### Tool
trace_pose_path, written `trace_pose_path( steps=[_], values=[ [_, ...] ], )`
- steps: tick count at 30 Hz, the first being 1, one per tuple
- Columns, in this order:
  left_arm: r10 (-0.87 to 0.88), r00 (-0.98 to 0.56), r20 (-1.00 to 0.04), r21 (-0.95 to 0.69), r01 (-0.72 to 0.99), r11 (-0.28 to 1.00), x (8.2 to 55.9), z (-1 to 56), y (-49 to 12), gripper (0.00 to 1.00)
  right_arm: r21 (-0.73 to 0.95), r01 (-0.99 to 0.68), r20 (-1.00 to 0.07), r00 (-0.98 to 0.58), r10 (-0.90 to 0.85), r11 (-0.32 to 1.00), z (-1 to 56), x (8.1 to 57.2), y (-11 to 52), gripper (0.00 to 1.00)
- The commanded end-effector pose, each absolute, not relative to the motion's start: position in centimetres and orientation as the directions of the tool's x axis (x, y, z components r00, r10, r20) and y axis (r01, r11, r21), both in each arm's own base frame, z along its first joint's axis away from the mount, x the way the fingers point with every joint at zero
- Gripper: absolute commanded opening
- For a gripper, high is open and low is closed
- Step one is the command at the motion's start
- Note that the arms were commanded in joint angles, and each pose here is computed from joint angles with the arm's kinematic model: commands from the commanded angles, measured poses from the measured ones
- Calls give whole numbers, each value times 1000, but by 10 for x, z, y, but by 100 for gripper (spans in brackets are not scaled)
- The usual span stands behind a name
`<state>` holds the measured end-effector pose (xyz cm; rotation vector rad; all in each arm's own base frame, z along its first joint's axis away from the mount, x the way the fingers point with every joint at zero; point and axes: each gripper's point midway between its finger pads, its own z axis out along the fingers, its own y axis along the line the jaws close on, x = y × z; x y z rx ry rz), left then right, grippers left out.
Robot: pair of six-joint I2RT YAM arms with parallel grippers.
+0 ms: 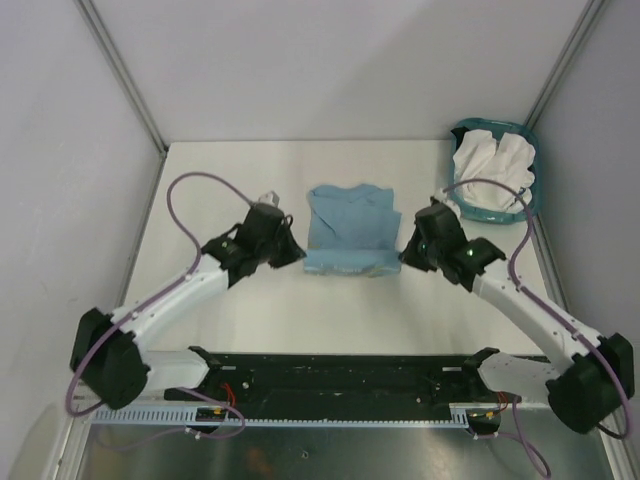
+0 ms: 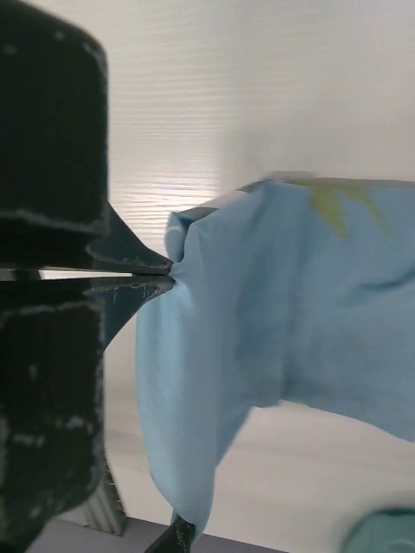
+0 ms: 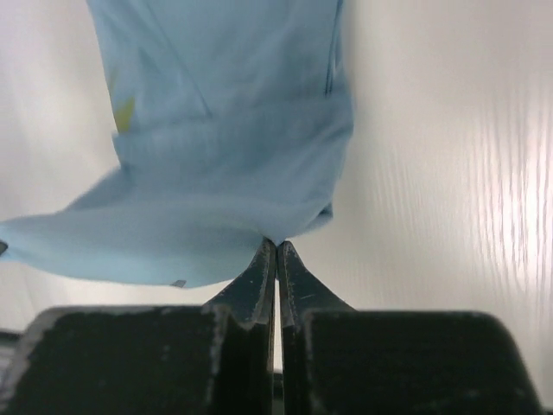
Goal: Fold and stack the t-shirts
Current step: Fold the long partially folded tshirt into a neat square
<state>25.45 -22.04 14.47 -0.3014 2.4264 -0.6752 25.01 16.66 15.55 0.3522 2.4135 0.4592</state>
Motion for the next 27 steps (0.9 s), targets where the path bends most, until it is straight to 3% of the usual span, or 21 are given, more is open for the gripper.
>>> trace_pose_path(
  steps=[1, 13, 27],
  values=[
    [-343, -717, -606, -456, -40, 889, 321, 174, -211, 0, 397, 113, -652, -664, 367, 911, 185, 315, 155, 0],
    [-387, -673, -630, -469, -67, 881, 466, 174, -231, 0, 425, 142, -695, -582, 423, 894, 173, 462, 133, 0],
    [-451, -643, -619, -512, -105, 852, 549, 158, -225, 0, 436, 139, -696, -575, 430, 889, 149, 561, 137, 0]
  ],
)
